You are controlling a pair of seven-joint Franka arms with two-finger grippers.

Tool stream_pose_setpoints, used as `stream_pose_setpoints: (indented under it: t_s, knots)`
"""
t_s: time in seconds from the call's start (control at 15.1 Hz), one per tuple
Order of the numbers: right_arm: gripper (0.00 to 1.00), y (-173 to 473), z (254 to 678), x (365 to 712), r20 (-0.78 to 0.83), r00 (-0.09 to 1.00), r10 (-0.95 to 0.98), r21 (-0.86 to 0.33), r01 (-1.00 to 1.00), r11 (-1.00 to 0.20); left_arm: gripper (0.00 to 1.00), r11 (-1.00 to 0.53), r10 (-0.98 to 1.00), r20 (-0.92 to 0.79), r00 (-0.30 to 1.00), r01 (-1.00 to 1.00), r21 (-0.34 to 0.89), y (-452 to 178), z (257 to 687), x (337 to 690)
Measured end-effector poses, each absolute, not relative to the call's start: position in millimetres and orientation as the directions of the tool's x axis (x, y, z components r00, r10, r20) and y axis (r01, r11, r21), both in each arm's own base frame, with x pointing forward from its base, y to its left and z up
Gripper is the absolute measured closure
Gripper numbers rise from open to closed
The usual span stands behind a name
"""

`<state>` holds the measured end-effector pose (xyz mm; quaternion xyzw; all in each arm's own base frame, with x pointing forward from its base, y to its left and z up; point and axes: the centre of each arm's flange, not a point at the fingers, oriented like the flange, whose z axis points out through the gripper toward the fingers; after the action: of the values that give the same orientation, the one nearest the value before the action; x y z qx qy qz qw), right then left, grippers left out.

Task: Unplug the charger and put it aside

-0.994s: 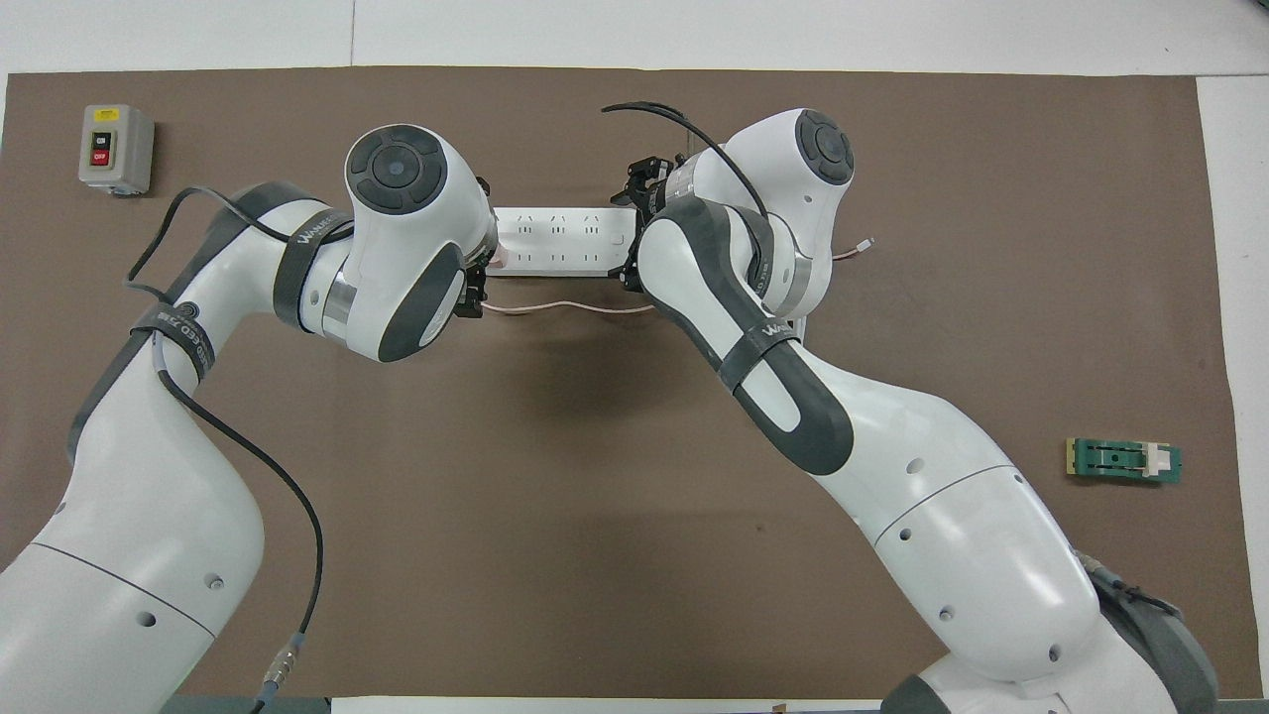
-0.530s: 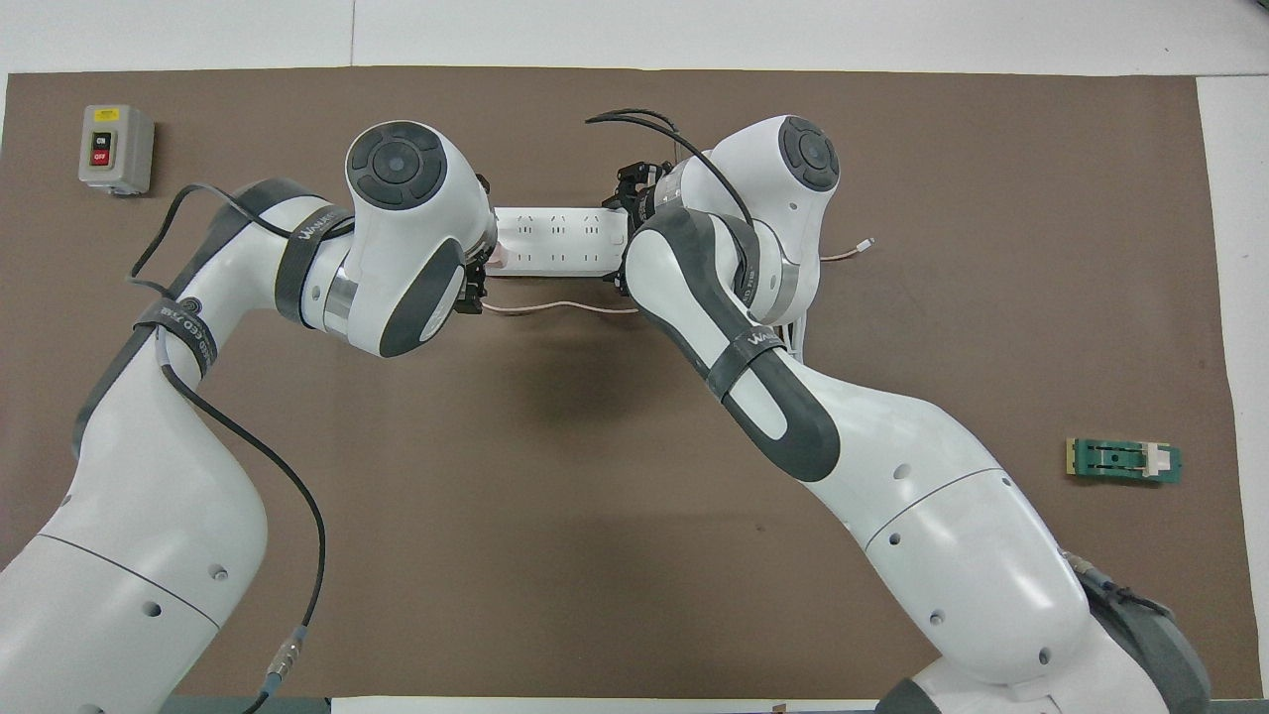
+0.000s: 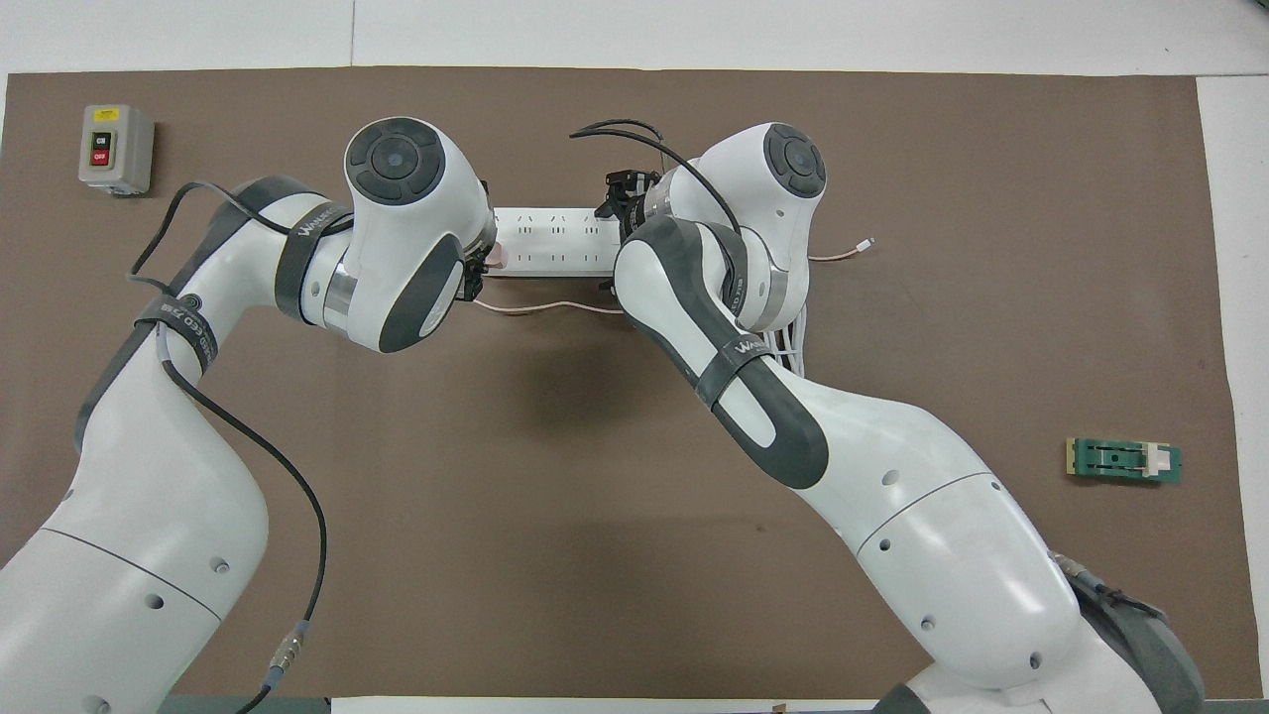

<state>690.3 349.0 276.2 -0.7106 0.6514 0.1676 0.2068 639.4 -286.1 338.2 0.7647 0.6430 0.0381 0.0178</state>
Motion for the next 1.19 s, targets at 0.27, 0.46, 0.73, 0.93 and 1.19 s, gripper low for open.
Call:
stream_pose_setpoints:
  t_s: [0.27,0.46,0.73,0.93,1.19]
  knots:
    - [0.00,344,276,693,-0.503,0.095,-0.859,-0.079,-0.995,-0.064,0.68,-0.157,0.988,0.020,0.156,0.985,0.070,-284,339,641]
    - [0.00,341,276,694,-0.500,0.092,-0.861,-0.082,-0.995,-0.059,0.68,-0.158,0.987,0.020,0.157,0.985,0.070,-284,339,641]
    - [0.00,334,274,698,-0.496,0.086,-0.864,-0.088,-0.995,-0.049,0.68,-0.171,0.985,0.026,0.170,0.984,0.049,-285,341,645]
    - [0.00,328,267,700,-0.491,0.076,-0.868,-0.082,-0.996,-0.040,0.68,-0.179,0.984,0.030,0.178,0.983,0.036,-286,342,647]
    - [0.07,326,265,700,-0.491,0.074,-0.868,-0.077,-0.996,-0.042,0.68,-0.186,0.982,0.035,0.185,0.982,0.021,-288,351,649]
